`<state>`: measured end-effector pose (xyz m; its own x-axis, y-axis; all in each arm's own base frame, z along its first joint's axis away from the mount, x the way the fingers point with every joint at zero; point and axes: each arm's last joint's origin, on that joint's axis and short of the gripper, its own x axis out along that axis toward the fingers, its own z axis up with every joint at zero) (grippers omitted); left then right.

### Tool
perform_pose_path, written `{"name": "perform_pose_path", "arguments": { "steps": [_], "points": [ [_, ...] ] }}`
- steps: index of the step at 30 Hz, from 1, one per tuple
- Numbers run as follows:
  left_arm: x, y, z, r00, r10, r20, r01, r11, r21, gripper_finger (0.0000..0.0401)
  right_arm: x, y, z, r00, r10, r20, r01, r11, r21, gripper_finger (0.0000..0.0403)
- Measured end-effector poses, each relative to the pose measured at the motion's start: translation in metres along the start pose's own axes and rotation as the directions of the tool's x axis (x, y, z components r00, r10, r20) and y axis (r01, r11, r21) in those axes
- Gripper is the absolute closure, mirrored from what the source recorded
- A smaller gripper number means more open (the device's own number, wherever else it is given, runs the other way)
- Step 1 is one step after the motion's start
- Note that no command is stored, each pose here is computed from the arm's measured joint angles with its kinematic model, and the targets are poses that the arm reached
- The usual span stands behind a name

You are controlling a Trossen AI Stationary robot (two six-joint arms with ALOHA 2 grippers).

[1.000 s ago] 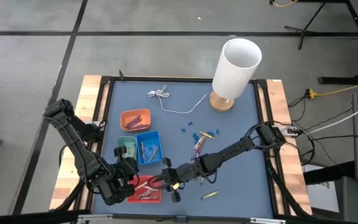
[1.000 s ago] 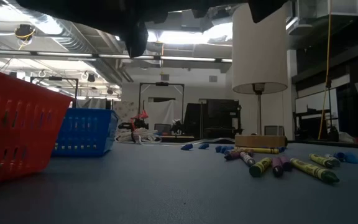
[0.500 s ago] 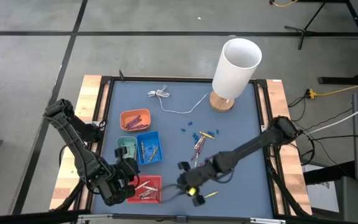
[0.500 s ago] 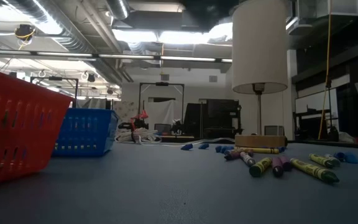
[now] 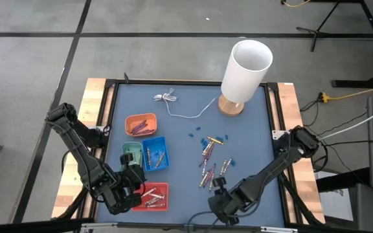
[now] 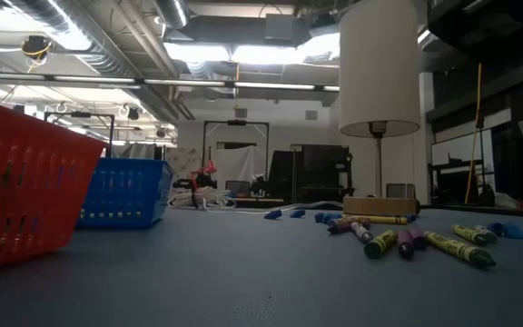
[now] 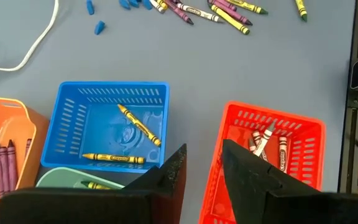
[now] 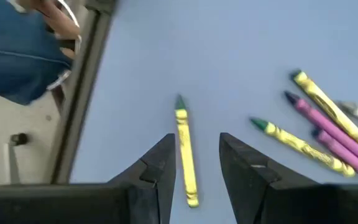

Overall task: Sort crayons
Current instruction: Put the green crayon into the green bin

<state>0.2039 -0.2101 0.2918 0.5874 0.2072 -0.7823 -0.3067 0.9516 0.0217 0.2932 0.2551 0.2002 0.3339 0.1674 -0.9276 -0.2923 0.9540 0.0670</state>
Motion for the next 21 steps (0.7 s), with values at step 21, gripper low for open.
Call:
{"name": "perform_pose_path", "arguments": {
  "steps": [21],
  "points": [
    [0.000,-0.004,0.002,0.999,-0.031,0.018,0.031,0.999,-0.024,0.0313,0.045,0.001,-0.015,0.981,0.011,-0.195,-0.014,1.000,-0.015,0.0281]
  ]
}}
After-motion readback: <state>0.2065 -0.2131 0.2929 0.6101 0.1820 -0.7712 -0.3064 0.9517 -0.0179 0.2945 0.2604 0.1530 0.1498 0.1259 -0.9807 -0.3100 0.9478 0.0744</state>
